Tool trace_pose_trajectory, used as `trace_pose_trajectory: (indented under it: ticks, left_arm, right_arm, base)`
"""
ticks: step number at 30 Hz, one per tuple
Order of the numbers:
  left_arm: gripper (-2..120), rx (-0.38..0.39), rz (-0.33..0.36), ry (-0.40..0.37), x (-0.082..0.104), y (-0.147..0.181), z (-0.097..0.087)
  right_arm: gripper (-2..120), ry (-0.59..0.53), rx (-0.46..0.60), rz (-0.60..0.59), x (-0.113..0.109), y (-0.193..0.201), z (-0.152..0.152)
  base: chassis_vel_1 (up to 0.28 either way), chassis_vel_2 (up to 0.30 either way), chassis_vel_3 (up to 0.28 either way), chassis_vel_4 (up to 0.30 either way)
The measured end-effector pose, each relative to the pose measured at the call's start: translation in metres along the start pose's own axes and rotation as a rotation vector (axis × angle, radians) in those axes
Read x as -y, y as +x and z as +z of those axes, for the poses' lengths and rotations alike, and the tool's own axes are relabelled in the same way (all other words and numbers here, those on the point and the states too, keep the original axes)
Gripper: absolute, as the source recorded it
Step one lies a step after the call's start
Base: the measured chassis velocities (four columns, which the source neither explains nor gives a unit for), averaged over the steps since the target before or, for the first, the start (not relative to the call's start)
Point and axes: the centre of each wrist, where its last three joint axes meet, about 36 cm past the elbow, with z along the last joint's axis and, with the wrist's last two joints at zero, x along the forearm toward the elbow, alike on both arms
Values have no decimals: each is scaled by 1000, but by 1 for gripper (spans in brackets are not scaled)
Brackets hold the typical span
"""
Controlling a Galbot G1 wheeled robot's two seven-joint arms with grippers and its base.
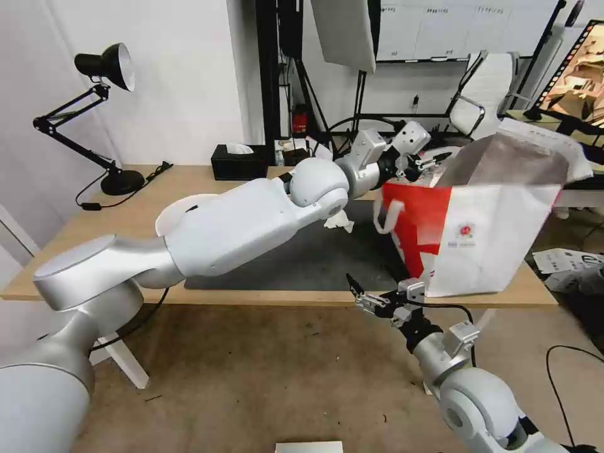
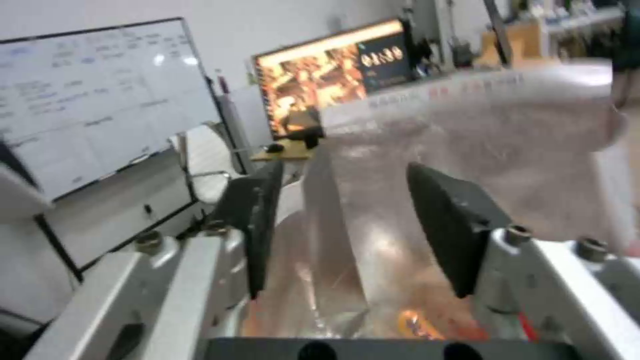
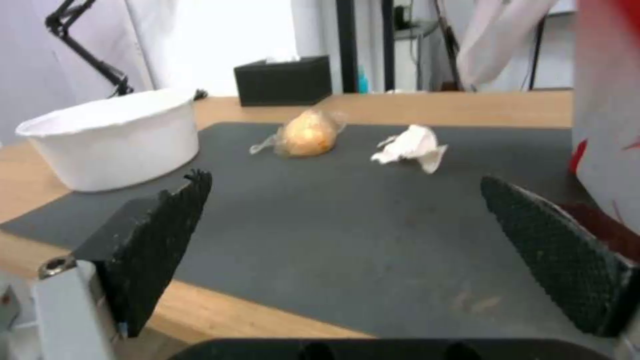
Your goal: Pick up the trash from the table and place it into the takeout bag.
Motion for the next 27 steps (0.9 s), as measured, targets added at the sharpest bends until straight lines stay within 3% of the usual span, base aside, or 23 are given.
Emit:
trace_pose_trajectory:
  ticks: [2,3,6,9,10,11,13,14,15,18,19,23,24,27]
  left_arm:
    - [71,14,-58,42,0,34,9]
    - [71,14,-58,42,0,34,9]
    - [84,5,-147,67,-4,108,40]
    - [89,10,-180,68,-5,135,44]
    - [97,19,-247,63,-5,179,50]
    - [97,19,-247,63,-5,179,50]
    - [99,7,-293,65,2,216,62]
    - [100,-3,-349,64,11,252,74]
    - [100,-3,-349,64,11,252,74]
    - [100,-27,-436,53,42,305,97]
    - [100,-27,-436,53,42,305,97]
    - [100,-101,-588,39,100,368,141]
    - [100,-101,-588,39,100,368,141]
    - [100,-167,-684,30,137,396,162]
  right_arm:
    - [100,26,24,3,2,9,-6]
    - [100,26,24,3,2,9,-6]
    - [100,69,71,27,10,27,-23]
    - [100,79,87,34,12,31,-28]
    - [100,94,116,42,12,38,-35]
    - [100,94,116,42,12,38,-35]
    - [100,99,123,44,11,44,-38]
    - [100,101,122,49,9,51,-38]
    - [100,101,122,49,9,51,-38]
    - [100,123,128,74,7,63,-34]
    - [100,123,128,74,7,63,-34]
    - [100,143,147,160,4,79,-23]
    - [100,143,147,160,4,79,-23]
    - [100,150,131,228,3,89,-4]
  base:
    - [0,0,0,0]
    - [0,0,0,0]
    - [0,0,0,0]
    - [0,0,0,0]
    - [0,0,0,0]
    - [0,0,0,0]
    - [0,0,0,0]
    - [0,0,0,0]
    - [0,0,0,0]
    - [0,0,0,0]
    - [0,0,0,0]
    - [0,0,0,0]
    - [0,0,0,0]
    - [0,0,0,0]
